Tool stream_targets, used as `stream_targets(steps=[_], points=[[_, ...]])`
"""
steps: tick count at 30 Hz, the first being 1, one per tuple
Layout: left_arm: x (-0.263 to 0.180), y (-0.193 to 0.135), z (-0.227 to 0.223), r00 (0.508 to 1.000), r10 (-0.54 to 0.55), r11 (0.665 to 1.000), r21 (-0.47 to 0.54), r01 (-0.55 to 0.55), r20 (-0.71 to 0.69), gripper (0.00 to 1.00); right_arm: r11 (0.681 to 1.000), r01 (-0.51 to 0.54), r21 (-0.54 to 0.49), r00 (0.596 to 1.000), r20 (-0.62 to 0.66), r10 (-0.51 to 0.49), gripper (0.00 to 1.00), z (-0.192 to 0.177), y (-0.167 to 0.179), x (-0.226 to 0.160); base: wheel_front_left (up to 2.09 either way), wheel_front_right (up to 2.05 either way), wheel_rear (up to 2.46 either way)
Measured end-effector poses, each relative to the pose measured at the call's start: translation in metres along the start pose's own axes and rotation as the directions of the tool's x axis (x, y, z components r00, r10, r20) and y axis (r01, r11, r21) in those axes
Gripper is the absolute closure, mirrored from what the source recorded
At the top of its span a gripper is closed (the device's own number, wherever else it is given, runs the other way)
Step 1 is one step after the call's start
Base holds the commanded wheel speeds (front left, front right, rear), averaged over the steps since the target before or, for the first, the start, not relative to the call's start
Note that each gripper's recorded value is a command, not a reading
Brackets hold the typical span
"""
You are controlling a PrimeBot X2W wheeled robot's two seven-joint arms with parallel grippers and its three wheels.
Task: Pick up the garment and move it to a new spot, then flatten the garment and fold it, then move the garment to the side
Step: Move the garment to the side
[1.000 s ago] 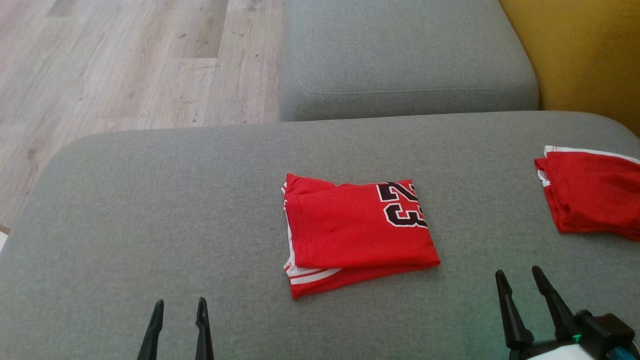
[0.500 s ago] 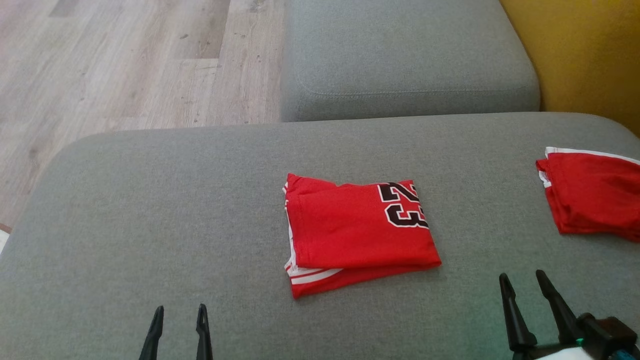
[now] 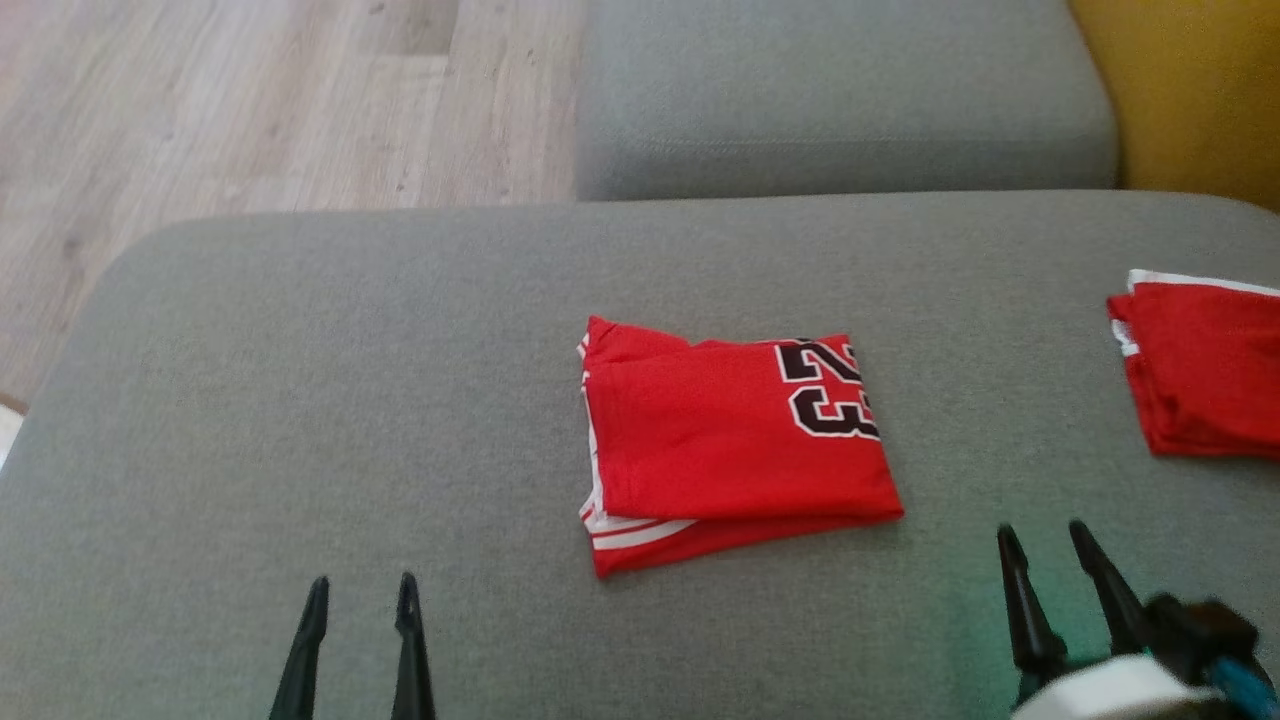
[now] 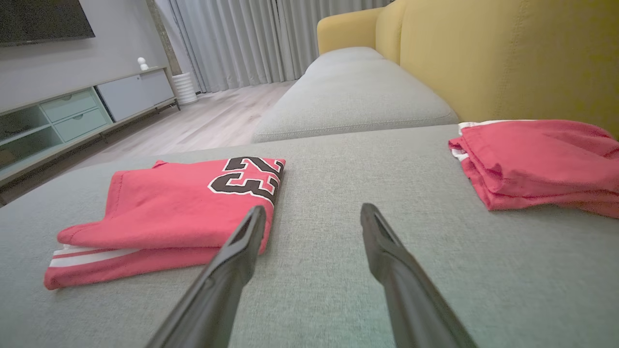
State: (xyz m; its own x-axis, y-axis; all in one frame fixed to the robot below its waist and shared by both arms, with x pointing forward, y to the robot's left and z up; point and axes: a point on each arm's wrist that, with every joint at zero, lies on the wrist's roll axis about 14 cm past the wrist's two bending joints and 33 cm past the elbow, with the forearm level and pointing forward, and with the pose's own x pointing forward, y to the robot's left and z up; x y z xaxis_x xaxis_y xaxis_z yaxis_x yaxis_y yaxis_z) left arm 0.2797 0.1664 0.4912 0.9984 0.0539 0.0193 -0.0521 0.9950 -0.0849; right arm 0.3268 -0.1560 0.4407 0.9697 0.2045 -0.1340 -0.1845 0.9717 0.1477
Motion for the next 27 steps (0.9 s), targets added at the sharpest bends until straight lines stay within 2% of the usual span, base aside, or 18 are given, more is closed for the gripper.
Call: stream_targets(steps=[6, 10, 11, 14, 17, 18, 19, 23, 27], points=[[0.006, -0.008, 0.001, 1.0, -0.013, 1.0, -0.003, 0.013, -0.003, 0.0, 0.999, -0.04, 0.011, 0.996, -0.082, 0.041, 0.0, -0.005, 0.009, 0.055, 0.0, 0.0, 0.0], [0.014, -0.003, 0.0, 1.0, 0.024, 1.0, 0.005, -0.024, -0.009, 0.0, 0.997, -0.078, 0.018, 0.983, -0.167, 0.079, 0.0, -0.009, 0.021, 0.095, 0.0, 0.0, 0.0], [0.014, -0.003, 0.0, 1.0, 0.024, 1.0, 0.005, -0.024, -0.009, 0.0, 0.997, -0.078, 0.018, 0.983, -0.167, 0.079, 0.0, -0.009, 0.021, 0.095, 0.0, 0.0, 0.0], [0.019, 0.0, 0.0, 0.999, 0.049, 0.999, 0.007, -0.049, -0.009, 0.0, 0.995, -0.097, 0.037, 0.959, -0.263, 0.103, 0.0, -0.023, 0.031, 0.116, 0.0, 0.0, 0.0], [0.019, 0.0, -0.007, 0.997, 0.062, 0.998, -0.011, -0.062, -0.035, 0.0, 0.992, -0.11, 0.059, 0.914, -0.385, 0.125, 0.01, -0.051, 0.041, 0.121, 0.0, 0.0, 0.0], [0.019, 0.0, -0.01, 0.997, 0.064, 0.998, -0.014, -0.065, -0.046, 0.0, 0.991, -0.116, 0.065, 0.896, -0.424, 0.133, 0.82, -0.061, 0.045, 0.12, 0.0, 0.0, 0.0], [0.019, -0.001, -0.013, 0.996, 0.061, 0.998, -0.025, -0.063, -0.058, 0.0, 0.99, -0.12, 0.074, 0.887, -0.441, 0.14, 1.0, -0.067, 0.048, 0.12, 0.0, 0.0, 0.0], [0.025, -0.002, -0.021, 0.994, 0.059, 0.996, -0.06, -0.064, -0.088, 0.0, 0.988, -0.13, 0.078, 0.896, -0.418, 0.151, 1.0, -0.063, 0.051, 0.133, 0.0, 0.0, 0.0], [0.042, -0.012, -0.02, 0.996, 0.03, 0.998, -0.057, -0.034, -0.08, 0.0, 0.992, -0.113, -0.061, 0.923, -0.375, 0.082, 1.0, -0.047, 0.008, 0.137, 0.0, 0.0, 0.0]])
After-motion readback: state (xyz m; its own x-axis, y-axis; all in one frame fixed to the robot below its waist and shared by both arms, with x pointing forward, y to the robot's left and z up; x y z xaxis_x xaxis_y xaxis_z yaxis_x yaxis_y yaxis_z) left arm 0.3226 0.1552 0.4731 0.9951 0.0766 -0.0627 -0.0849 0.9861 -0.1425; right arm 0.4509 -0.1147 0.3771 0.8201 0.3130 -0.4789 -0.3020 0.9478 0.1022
